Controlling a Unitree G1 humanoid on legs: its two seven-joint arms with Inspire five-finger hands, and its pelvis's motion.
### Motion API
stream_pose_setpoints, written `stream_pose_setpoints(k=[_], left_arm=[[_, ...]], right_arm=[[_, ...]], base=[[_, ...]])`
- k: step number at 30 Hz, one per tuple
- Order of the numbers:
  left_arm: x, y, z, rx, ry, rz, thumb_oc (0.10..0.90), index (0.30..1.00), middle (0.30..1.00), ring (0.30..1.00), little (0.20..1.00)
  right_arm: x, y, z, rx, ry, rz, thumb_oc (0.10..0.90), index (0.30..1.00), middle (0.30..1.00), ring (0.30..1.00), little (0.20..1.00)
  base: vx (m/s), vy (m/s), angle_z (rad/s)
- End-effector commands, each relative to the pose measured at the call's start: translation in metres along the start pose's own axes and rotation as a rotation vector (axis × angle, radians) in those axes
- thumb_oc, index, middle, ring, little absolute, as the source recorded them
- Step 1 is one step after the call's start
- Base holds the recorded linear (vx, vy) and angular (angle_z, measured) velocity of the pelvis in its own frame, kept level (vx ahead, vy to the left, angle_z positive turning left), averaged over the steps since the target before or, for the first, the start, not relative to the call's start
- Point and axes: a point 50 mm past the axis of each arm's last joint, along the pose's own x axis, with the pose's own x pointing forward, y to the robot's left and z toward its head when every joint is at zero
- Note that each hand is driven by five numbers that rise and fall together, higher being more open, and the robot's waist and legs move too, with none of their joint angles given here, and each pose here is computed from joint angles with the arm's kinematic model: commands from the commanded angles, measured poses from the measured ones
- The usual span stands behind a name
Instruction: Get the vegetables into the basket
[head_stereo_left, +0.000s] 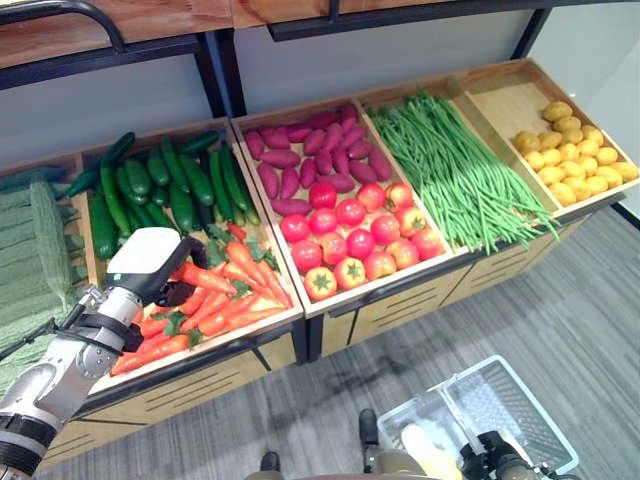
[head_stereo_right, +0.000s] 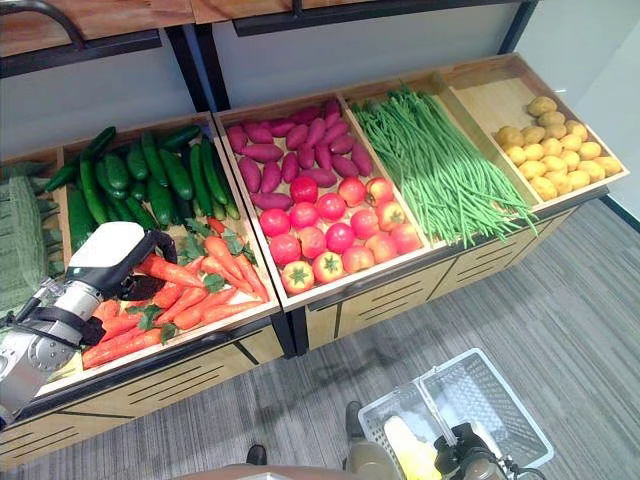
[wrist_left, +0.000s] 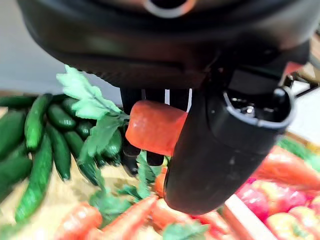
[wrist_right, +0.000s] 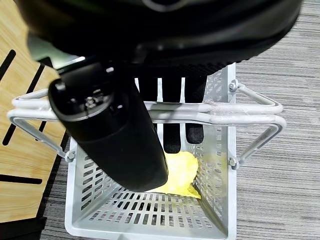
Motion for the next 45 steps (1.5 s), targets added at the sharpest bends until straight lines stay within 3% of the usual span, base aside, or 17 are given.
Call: stream_pose_setpoints(k=[1, 10, 24, 36, 45], left_arm=[[0.016, 0.068, 0.028, 0.042, -0.191, 0.217, 0.4, 0.3, 0.3, 0.3, 0.3], [0.015, 0.079, 0.055, 0.159, -0.347, 0.164, 0.4, 0.3, 0.3, 0.3, 0.3], [0.005, 0.088, 0.069, 0.24, -0.414, 0.11, 0.4, 0.3, 0.3, 0.3, 0.3], [0.008, 0.077, 0.08, 0.144, -0.463, 0.119, 0.4, 0.3, 0.3, 0.3, 0.3], [0.022, 0.066, 0.1, 0.018, -0.532, 0.16, 0.4, 0.3, 0.3, 0.3, 0.3]], right_arm=[[0.001, -0.015, 0.0, -0.005, -0.012, -0.056, 0.4, 0.3, 0.3, 0.3, 0.3], [0.0, -0.02, -0.008, 0.012, 0.0, -0.07, 0.4, 0.3, 0.3, 0.3, 0.3], [-0.002, -0.024, -0.017, -0.019, 0.019, -0.081, 0.4, 0.3, 0.3, 0.3, 0.3], [-0.004, -0.03, -0.031, -0.02, 0.065, -0.113, 0.4, 0.3, 0.3, 0.3, 0.3], [-0.001, -0.062, -0.016, 0.006, 0.016, -0.219, 0.4, 0.3, 0.3, 0.3, 0.3]], base=[[-0.02, 0.048, -0.06], [-0.05, 0.125, -0.26], [-0.15, 0.043, -0.58], [0.0, -0.202, -0.52], [-0.03, -0.157, -0.07]])
